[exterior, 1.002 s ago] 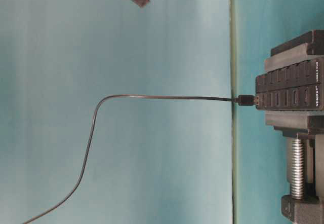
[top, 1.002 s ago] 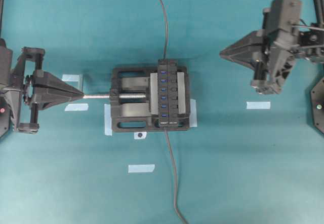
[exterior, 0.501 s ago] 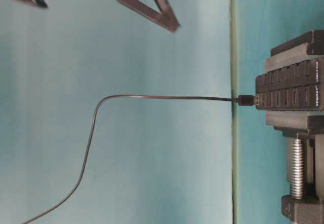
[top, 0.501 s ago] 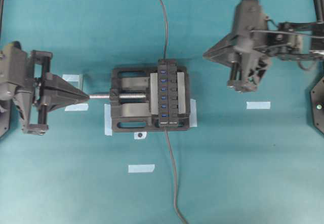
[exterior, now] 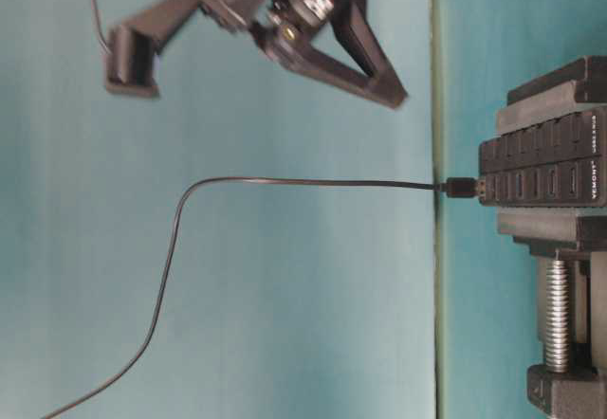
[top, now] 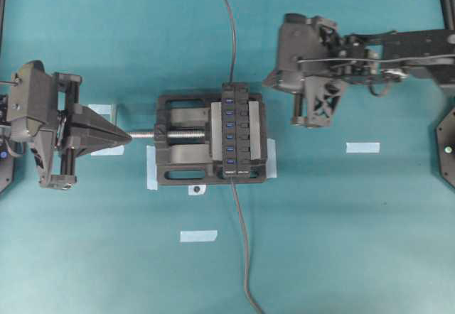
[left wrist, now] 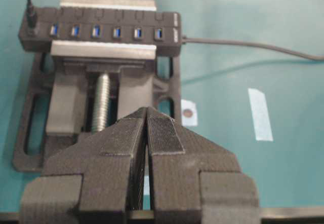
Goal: Insert the USB into the second port from the front of the fixed hub.
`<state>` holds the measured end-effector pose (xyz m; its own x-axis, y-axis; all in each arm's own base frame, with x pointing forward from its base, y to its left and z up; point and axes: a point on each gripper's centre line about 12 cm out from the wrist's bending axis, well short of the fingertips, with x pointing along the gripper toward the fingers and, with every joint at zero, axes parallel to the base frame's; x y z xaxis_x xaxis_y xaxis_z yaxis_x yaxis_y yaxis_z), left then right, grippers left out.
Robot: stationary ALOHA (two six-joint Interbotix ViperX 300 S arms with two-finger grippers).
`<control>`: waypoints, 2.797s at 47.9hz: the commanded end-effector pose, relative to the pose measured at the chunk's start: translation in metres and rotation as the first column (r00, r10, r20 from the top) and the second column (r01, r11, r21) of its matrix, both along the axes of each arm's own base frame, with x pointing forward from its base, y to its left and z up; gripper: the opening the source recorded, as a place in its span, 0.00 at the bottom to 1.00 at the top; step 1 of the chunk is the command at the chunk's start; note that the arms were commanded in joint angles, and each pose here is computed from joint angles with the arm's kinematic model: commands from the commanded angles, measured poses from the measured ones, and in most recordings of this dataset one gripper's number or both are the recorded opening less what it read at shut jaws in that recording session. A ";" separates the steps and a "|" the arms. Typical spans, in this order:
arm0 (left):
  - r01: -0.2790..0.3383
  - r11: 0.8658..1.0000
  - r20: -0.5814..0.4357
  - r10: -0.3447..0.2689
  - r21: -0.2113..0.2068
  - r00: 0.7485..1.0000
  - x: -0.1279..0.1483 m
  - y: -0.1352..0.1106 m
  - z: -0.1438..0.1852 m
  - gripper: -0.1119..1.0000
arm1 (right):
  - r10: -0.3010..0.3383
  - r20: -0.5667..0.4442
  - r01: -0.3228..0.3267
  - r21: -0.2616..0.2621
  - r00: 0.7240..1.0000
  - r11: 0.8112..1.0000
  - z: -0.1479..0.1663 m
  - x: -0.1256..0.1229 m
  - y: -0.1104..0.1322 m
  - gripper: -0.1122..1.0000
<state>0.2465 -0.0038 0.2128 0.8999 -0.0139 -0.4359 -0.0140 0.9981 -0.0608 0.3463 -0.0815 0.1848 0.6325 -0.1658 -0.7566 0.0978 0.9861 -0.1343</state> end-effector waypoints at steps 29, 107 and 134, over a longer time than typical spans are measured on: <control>-0.013 1.000 -0.066 0.013 0.002 0.998 0.025 0.003 -0.011 0.10 | 0.002 0.040 -0.002 -0.017 0.999 1.000 0.001 0.027 -0.010 0.11; -0.011 1.000 -0.075 0.011 0.006 0.997 0.031 0.003 -0.012 0.10 | -0.004 0.061 0.004 0.000 0.998 1.000 -0.006 0.042 -0.009 0.85; -0.012 1.000 -0.070 0.012 0.004 0.997 0.031 0.003 -0.012 0.10 | -0.044 0.090 0.041 0.033 0.995 0.999 -0.016 0.051 -0.012 0.90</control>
